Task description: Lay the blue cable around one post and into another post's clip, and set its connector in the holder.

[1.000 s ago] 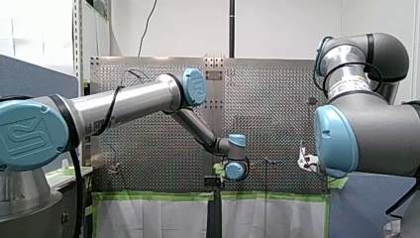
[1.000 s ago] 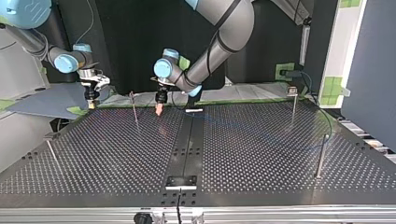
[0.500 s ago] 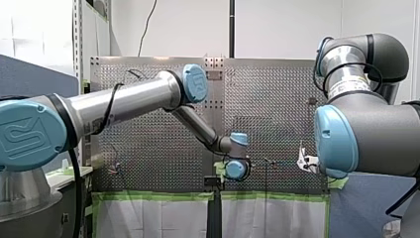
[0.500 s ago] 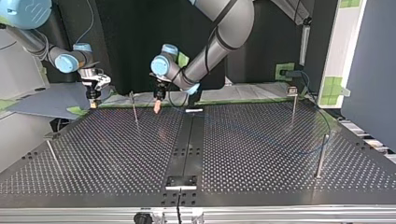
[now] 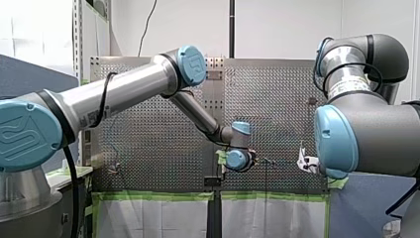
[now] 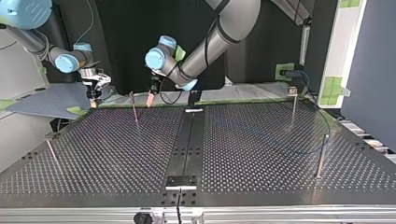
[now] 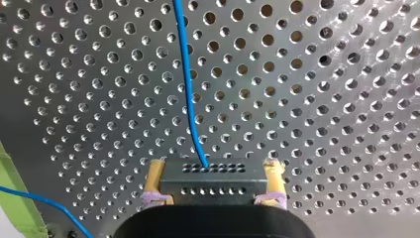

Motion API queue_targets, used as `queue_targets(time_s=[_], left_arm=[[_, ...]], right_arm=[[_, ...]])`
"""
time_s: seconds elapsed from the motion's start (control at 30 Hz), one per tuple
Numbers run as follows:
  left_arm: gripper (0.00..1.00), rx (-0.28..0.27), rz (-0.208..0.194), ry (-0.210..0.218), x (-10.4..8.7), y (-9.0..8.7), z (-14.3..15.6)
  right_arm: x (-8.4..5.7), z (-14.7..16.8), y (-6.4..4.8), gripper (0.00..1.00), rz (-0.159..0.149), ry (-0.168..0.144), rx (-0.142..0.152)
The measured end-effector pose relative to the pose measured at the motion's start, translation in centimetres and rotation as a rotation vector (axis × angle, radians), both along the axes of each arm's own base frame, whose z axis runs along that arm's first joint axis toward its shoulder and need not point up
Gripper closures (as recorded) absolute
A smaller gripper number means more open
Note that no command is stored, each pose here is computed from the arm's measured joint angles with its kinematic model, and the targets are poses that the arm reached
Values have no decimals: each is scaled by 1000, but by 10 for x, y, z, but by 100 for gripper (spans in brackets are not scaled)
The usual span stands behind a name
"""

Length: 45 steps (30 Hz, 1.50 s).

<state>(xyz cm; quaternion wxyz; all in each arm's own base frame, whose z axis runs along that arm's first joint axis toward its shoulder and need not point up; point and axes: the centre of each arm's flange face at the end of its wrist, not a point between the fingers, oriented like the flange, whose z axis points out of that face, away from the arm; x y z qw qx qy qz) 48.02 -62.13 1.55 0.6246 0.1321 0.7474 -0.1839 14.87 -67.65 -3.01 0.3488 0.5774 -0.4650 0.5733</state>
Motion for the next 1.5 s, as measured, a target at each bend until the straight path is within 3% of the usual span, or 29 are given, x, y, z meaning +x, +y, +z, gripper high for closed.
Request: queue_targets(time_s=[0.2, 0.3, 0.5, 0.6, 0.9, 1.2, 1.5], left_arm=[[0, 102, -36, 50, -38, 2, -16], [0, 150, -35, 73, -51, 5, -25], [0, 233, -13, 86, -62, 12, -30], [0, 249, -28, 84, -67, 9, -30], [0, 244, -117, 68, -84, -8, -26], [0, 198, -117, 21, -84, -18, 2], [0, 178, -102, 21, -83, -19, 8]], right_arm=[[0, -1, 1, 91, 0, 0, 5], [1, -1, 1, 91, 1, -1, 8], [2, -2, 2, 91, 3, -1, 11], [2, -2, 2, 91, 4, -1, 11], [2, -2, 2, 91, 4, -1, 12], [2, -2, 2, 91, 5, -1, 14], [3, -3, 2, 91, 5, -1, 15]])
